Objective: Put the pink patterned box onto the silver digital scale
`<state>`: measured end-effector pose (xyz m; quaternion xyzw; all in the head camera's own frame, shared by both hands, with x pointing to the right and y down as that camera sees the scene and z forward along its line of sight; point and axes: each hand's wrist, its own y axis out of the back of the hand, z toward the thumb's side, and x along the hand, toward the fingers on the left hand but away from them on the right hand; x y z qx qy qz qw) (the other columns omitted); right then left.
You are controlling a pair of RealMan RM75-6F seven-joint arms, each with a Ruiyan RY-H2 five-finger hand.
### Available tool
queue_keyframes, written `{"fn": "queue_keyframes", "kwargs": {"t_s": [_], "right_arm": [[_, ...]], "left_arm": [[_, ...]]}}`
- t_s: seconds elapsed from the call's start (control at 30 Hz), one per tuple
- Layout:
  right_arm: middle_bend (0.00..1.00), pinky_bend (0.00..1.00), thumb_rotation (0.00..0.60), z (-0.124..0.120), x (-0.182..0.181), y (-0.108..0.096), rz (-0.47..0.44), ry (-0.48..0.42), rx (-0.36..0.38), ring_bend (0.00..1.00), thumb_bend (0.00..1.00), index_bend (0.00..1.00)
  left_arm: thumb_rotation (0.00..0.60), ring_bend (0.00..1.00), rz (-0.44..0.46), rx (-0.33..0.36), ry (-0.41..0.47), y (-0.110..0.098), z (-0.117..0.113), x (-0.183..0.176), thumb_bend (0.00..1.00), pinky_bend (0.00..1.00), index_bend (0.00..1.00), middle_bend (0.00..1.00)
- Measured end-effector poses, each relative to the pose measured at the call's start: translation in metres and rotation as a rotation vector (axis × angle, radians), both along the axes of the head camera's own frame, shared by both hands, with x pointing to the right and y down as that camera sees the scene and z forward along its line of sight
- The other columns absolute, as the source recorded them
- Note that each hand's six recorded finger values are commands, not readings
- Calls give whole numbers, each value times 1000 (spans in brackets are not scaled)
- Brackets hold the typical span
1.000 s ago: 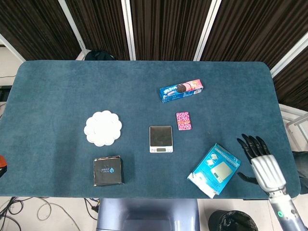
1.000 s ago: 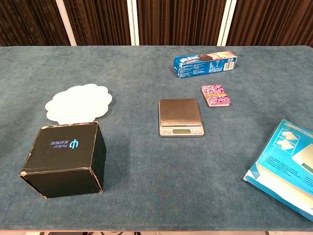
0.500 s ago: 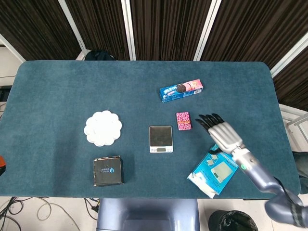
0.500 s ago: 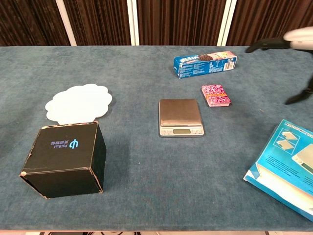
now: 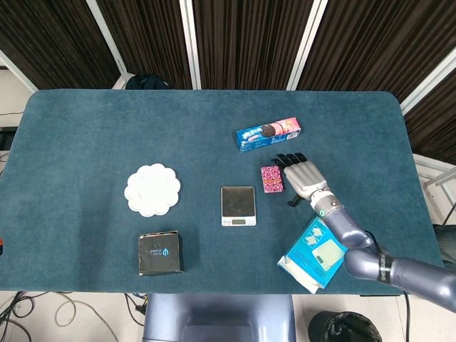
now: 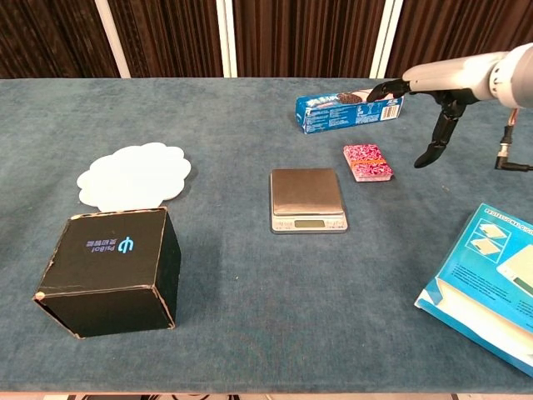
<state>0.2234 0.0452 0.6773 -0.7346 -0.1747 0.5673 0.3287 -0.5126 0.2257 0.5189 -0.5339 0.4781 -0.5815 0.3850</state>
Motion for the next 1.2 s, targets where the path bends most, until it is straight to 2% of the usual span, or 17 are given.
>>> {"fn": "queue_keyframes", "kwargs": {"t_s": [0.3, 0.47, 0.73, 1.2], "right_arm": [[28, 0, 600, 22, 2, 4, 5, 22, -19, 0, 199, 0], [76, 0, 600, 33, -3, 4, -2, 28, -5, 0, 274, 0], [91, 0, 600, 47, -8, 2, -5, 44, 6, 0, 349, 0], [190, 0, 600, 66, -16, -1, -5, 71, -18, 0, 359, 0]], "left_arm": [[600, 0, 2, 4, -8, 0, 0, 1, 664, 0, 55, 0], [600, 0, 1, 3, -12, 0, 0, 0, 664, 0, 55, 0], [600, 0, -8, 5, -13, 0, -1, -2, 664, 0, 55, 0], [600, 0, -7, 2, -19, 0, 0, -2, 664, 0, 56, 0]]}}
